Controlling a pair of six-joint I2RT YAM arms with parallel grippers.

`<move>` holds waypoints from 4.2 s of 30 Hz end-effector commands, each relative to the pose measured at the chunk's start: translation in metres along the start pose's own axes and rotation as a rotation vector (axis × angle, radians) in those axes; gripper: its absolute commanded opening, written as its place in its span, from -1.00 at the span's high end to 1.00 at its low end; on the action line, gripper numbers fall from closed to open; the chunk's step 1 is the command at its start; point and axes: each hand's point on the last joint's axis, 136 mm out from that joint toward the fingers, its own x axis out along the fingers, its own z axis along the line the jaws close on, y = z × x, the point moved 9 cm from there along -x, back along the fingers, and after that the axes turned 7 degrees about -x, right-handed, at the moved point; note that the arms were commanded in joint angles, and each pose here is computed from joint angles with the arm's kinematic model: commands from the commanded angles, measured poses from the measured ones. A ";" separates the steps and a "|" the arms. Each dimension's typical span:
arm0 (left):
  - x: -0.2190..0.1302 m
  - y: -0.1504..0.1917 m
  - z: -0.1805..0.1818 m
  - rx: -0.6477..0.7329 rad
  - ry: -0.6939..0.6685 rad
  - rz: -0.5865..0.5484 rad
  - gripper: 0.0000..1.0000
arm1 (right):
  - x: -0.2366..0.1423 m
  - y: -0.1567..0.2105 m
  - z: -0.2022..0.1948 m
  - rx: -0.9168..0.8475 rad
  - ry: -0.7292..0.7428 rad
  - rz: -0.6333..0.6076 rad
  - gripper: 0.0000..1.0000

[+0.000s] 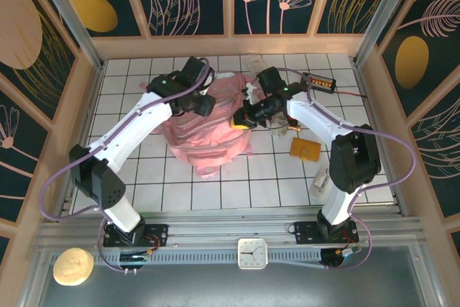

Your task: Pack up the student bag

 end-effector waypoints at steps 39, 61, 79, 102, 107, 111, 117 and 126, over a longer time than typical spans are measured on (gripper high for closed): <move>0.118 -0.021 -0.044 0.170 0.231 0.140 1.00 | -0.066 0.028 0.016 -0.232 -0.060 -0.490 -0.99; 0.046 -0.081 -0.040 -0.164 0.524 -0.011 1.00 | -0.041 -0.005 -0.037 0.010 -0.105 -0.574 -0.23; 0.053 -0.070 -0.040 -0.151 0.520 0.039 1.00 | -0.049 -0.024 -0.032 0.008 -0.151 -0.565 0.13; 0.048 -0.070 -0.039 -0.141 0.518 0.027 1.00 | -0.055 -0.009 -0.024 0.146 -0.070 -0.514 -0.12; 0.046 -0.069 -0.038 -0.142 0.517 0.026 1.00 | -0.045 -0.010 -0.036 0.164 -0.065 -0.500 -0.12; 0.046 -0.067 -0.038 -0.146 0.525 0.030 1.00 | -0.039 -0.015 -0.040 0.163 -0.073 -0.501 -0.12; 0.048 -0.065 -0.039 -0.153 0.542 0.042 1.00 | -0.036 -0.028 -0.035 0.132 -0.108 -0.511 -0.02; 0.050 -0.064 -0.038 -0.150 0.533 0.047 1.00 | -0.038 -0.028 -0.026 0.099 -0.131 -0.527 0.17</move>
